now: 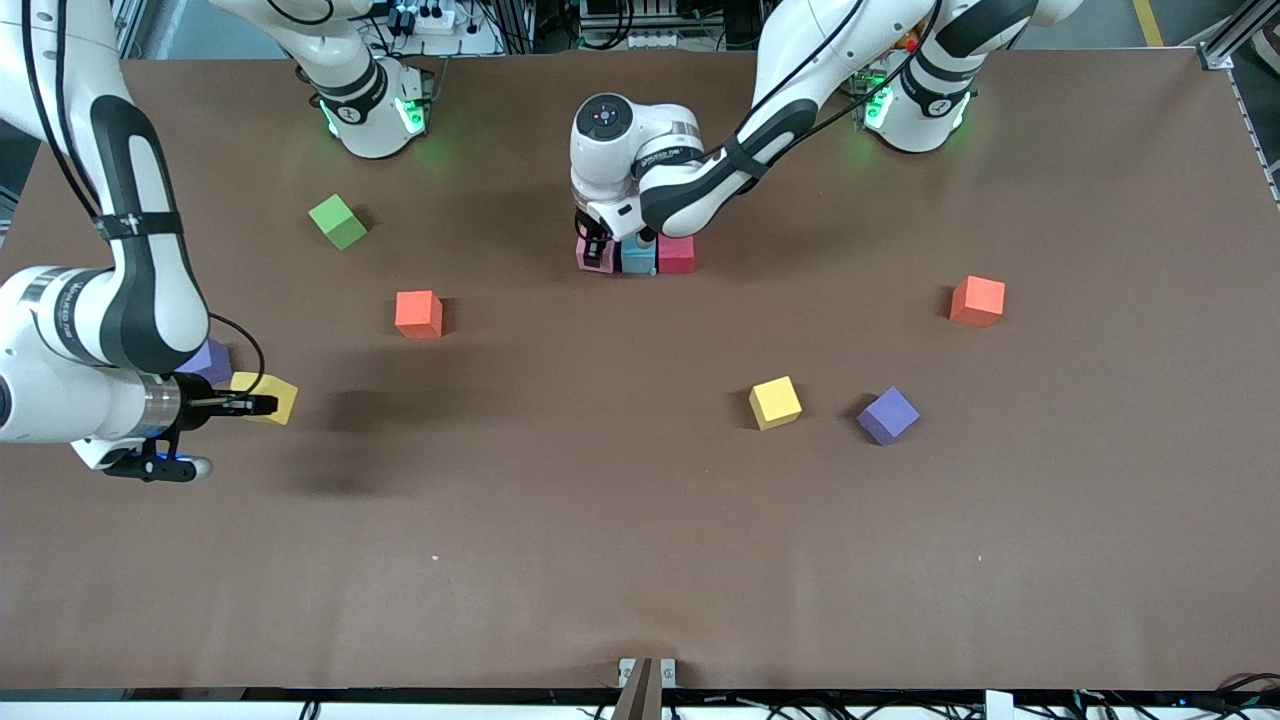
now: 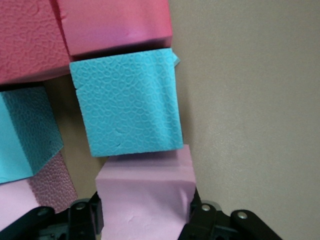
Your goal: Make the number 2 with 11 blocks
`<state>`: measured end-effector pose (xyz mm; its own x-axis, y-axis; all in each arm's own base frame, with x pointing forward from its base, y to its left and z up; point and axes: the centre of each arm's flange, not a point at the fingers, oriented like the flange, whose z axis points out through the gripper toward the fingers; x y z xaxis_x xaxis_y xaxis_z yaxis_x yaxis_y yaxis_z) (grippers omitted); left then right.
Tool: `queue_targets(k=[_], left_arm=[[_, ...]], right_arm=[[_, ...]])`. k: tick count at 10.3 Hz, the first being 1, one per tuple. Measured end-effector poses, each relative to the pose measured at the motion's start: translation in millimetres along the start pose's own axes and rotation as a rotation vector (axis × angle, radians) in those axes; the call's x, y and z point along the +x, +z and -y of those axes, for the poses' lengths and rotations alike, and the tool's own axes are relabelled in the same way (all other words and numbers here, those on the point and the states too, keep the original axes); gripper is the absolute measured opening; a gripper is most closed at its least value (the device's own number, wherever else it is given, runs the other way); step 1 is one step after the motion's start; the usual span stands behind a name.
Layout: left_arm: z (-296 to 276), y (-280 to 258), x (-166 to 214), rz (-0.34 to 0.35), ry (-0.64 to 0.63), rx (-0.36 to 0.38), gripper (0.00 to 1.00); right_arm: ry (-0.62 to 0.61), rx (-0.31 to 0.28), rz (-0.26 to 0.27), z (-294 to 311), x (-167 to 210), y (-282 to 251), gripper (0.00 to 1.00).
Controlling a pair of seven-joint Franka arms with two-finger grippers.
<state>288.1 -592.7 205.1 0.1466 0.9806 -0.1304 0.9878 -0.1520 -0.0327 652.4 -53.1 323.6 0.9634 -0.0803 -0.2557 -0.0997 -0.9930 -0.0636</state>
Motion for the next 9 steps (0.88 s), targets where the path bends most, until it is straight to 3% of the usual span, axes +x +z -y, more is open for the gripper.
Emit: queue_targets(k=[9], left_arm=[[0.4, 5.6, 5.9, -0.009, -0.019, 0.011, 0.62]], right_arm=[[-0.011, 0.002, 0.002, 6.5, 0.0, 0.7, 0.56]])
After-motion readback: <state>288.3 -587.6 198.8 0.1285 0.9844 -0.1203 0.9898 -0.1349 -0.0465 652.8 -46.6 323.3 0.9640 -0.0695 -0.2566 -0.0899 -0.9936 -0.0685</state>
